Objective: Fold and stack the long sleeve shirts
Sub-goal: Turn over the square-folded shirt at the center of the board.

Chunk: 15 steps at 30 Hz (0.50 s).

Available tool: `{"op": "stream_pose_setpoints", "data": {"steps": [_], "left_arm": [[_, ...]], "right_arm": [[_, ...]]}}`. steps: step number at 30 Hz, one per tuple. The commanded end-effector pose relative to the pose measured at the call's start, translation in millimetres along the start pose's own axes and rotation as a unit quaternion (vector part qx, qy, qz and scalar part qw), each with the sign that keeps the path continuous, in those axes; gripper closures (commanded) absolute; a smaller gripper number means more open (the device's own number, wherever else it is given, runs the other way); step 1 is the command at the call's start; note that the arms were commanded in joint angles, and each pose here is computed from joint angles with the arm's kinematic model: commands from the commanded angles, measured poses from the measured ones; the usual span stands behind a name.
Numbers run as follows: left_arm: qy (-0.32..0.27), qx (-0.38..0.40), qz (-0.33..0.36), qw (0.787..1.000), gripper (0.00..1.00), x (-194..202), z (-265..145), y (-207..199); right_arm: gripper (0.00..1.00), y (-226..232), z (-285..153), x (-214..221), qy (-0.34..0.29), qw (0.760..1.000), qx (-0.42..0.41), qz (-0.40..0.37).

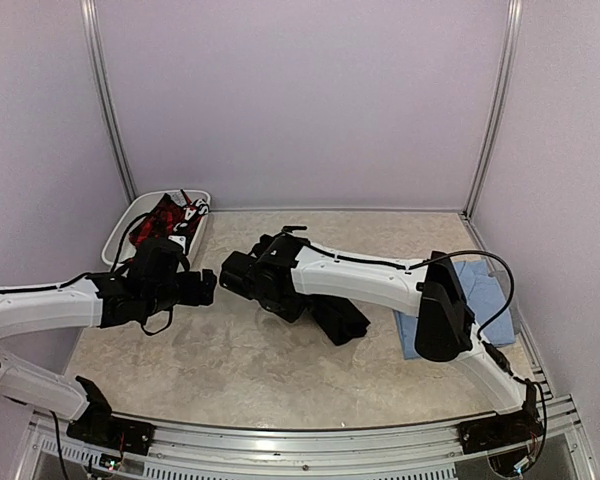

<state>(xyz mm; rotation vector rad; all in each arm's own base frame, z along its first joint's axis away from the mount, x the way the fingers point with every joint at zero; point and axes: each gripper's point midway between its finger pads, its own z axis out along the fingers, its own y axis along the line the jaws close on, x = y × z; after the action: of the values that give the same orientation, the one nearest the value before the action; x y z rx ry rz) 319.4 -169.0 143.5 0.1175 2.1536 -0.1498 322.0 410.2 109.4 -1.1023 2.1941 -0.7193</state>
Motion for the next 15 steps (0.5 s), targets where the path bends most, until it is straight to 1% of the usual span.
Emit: {"op": "stream_pose_setpoints", "data": {"steps": [1, 3, 6, 10, 13, 15], "left_arm": [[0.008, -0.021, 0.000, 1.000, 0.10, 3.9, -1.2, 15.9], [0.009, -0.025, -0.001, 1.000, 0.10, 3.4, -0.4, 18.1], [0.008, -0.030, -0.005, 1.000, 0.10, 2.0, 0.6, 20.7], [0.007, -0.038, -0.007, 0.999, 0.10, 0.7, -0.1, 25.7], [0.005, -0.049, -0.010, 0.999, 0.10, -0.7, -2.0, 31.2], [0.000, -0.052, -0.013, 0.999, 0.10, -2.3, -3.5, 34.0]], "right_arm": [[0.92, 29.6, -7.2, -8.3, -0.012, 0.999, -0.036, 0.005], [0.82, 37.5, -6.0, -5.8, -0.007, 0.999, -0.044, 0.007], [0.72, 50.1, -6.9, -3.4, -0.005, 0.998, -0.061, 0.013], [0.55, 66.2, -20.0, -10.0, -0.025, 0.996, -0.087, 0.021], [0.40, 78.2, -32.8, -17.1, -0.043, 0.992, -0.116, 0.027], [0.33, 87.1, -42.3, -20.4, -0.053, 0.988, -0.140, 0.030]]}}
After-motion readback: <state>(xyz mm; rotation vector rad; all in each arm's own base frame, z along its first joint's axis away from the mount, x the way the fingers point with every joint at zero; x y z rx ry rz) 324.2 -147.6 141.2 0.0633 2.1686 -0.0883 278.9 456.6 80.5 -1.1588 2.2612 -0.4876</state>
